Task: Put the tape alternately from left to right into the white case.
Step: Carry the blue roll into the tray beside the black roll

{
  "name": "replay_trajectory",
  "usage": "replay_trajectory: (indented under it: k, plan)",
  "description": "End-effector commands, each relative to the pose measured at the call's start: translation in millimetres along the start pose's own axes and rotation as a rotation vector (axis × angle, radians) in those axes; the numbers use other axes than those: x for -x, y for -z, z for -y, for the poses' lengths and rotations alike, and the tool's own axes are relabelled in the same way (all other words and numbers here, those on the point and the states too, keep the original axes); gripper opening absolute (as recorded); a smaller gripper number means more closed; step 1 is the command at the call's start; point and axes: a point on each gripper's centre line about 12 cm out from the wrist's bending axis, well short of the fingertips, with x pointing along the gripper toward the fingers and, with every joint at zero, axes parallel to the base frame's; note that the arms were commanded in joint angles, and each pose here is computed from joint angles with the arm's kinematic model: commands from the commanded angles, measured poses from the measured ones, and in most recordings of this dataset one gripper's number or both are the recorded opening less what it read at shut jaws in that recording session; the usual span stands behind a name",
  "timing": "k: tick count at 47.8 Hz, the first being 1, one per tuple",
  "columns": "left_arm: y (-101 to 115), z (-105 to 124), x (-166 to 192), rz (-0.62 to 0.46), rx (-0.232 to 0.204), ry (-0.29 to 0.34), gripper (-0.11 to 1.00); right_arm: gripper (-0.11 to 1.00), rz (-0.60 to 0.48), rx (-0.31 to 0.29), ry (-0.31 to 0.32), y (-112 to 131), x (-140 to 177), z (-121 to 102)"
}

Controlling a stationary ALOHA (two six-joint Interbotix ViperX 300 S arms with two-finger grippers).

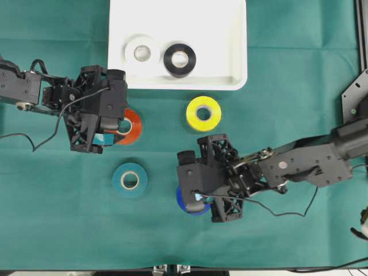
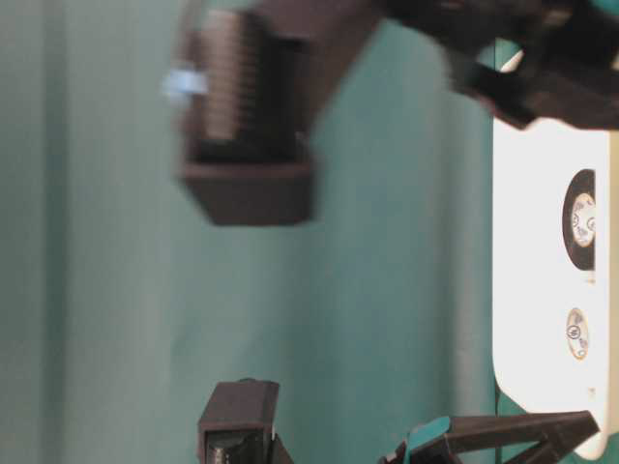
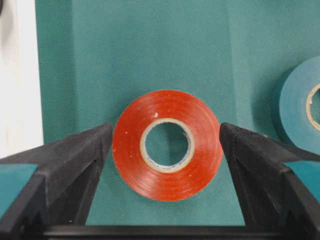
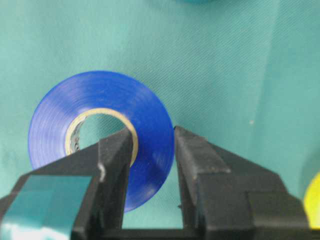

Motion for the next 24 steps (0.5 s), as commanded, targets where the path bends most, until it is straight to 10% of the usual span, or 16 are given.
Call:
replay_trajectory:
  k: [1, 24]
  plan:
    - [-7.4, 2.9, 5.8, 0.034, -0.006, 0.005, 0.82, 0.25, 0.066, -0.006, -0.022, -18.6, 22.3, -4.9]
    - [-5.4, 4.5, 5.4, 0.028, -0.009, 0.008, 0.82, 0.25, 0.067, 0.051, 0.124, -33.0, 42.1, 36.8]
